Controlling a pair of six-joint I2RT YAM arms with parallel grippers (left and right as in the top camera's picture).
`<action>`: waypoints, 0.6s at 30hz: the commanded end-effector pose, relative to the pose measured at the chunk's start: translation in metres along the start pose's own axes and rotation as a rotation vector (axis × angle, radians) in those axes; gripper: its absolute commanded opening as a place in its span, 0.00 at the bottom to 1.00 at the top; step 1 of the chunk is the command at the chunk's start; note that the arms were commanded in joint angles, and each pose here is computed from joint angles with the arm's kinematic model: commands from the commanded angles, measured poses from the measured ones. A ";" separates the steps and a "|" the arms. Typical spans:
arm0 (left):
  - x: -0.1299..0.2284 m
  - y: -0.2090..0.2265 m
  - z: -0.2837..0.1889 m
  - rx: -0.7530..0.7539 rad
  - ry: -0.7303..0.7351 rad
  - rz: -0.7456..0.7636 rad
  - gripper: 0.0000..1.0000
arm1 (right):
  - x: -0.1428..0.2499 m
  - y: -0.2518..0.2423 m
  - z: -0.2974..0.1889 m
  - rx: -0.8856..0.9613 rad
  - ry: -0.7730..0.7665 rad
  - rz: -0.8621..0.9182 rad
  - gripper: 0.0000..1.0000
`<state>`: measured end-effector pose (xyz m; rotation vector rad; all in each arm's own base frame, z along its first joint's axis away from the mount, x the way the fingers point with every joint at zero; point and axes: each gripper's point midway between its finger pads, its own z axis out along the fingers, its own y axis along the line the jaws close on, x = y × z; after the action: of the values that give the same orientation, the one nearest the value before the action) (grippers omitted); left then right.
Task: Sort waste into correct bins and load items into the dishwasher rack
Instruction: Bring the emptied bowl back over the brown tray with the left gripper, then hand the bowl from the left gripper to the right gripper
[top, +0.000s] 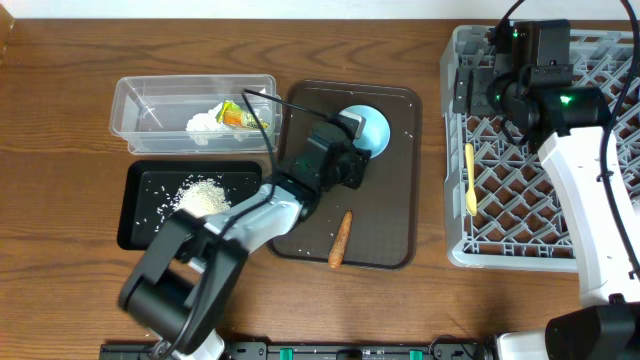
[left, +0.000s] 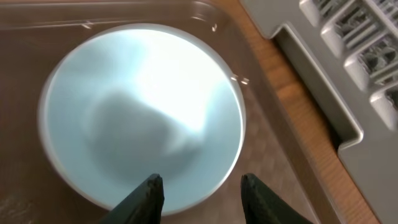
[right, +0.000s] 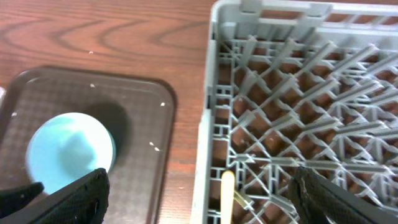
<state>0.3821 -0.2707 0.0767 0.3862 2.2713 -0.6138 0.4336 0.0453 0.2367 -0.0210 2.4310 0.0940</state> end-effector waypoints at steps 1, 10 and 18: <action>-0.030 0.010 -0.034 -0.037 -0.048 -0.012 0.46 | 0.002 0.016 0.005 -0.092 0.018 -0.022 0.92; 0.003 0.073 -0.117 -0.221 0.145 -0.172 0.57 | 0.024 0.075 0.052 -0.255 0.107 -0.114 0.87; 0.014 0.104 -0.148 -0.303 0.179 -0.266 0.58 | 0.056 0.114 0.116 -0.268 0.189 -0.142 0.59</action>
<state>0.3309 -0.1084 0.1193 -0.0031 2.5746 -0.3748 0.4599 0.1581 0.1382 -0.3485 2.5445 0.3611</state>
